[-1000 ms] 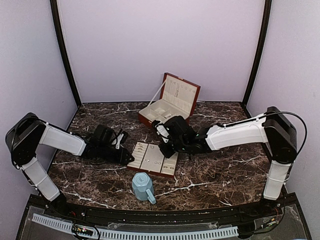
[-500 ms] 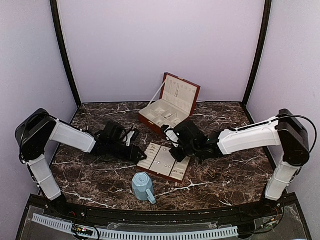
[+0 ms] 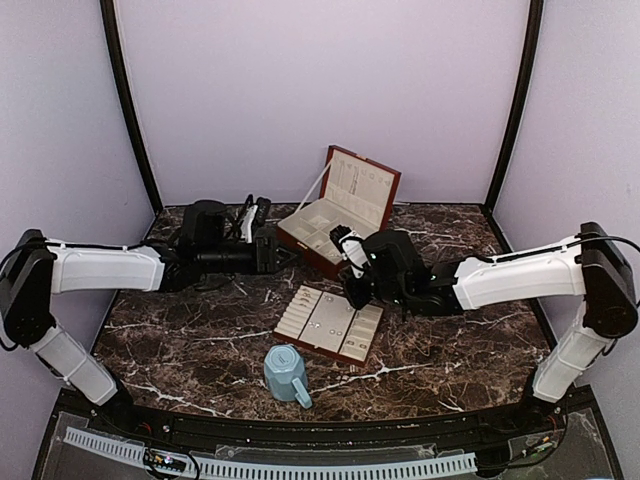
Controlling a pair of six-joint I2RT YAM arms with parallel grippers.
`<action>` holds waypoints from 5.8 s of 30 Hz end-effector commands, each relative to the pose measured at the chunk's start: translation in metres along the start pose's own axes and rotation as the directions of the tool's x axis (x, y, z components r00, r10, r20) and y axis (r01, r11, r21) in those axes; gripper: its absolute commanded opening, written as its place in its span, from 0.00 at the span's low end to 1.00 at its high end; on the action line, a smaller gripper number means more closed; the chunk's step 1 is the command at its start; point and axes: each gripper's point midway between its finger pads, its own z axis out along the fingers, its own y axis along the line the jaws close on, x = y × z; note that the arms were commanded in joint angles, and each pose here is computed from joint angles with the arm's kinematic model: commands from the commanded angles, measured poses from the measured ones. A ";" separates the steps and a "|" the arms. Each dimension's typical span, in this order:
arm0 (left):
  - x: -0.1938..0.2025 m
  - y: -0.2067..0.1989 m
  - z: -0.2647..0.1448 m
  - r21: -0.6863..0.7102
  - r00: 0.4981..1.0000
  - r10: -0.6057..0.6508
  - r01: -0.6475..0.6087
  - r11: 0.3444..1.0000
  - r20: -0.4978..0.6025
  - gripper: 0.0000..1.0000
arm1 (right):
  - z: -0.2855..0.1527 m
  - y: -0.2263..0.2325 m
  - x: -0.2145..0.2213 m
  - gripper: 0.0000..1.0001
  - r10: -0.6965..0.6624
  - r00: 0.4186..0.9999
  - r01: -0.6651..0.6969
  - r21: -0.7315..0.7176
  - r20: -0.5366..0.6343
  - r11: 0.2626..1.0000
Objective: Organize the mixed jewelry
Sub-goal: Position the compartment layer at the center of the board, then pass from the right arm to the left, then pass from the left arm to the right, then insert the earring into the earring holder.
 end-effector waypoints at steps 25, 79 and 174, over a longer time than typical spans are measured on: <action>0.026 -0.049 0.053 0.268 0.982 -0.060 0.107 0.957 -0.179 0.39 | -0.025 0.011 -0.045 0.00 0.059 0.987 -0.048 -0.077 0.153 0.996; 0.011 -0.068 0.003 0.259 0.880 0.393 -0.459 0.850 0.268 0.00 | -0.071 0.009 -0.081 0.65 0.660 0.745 -0.608 -0.505 -0.096 0.613; -0.083 0.046 -0.142 -0.271 0.930 0.324 -0.272 0.924 0.173 0.65 | 0.024 0.038 0.062 0.08 0.192 0.939 -0.221 -0.071 -0.284 0.973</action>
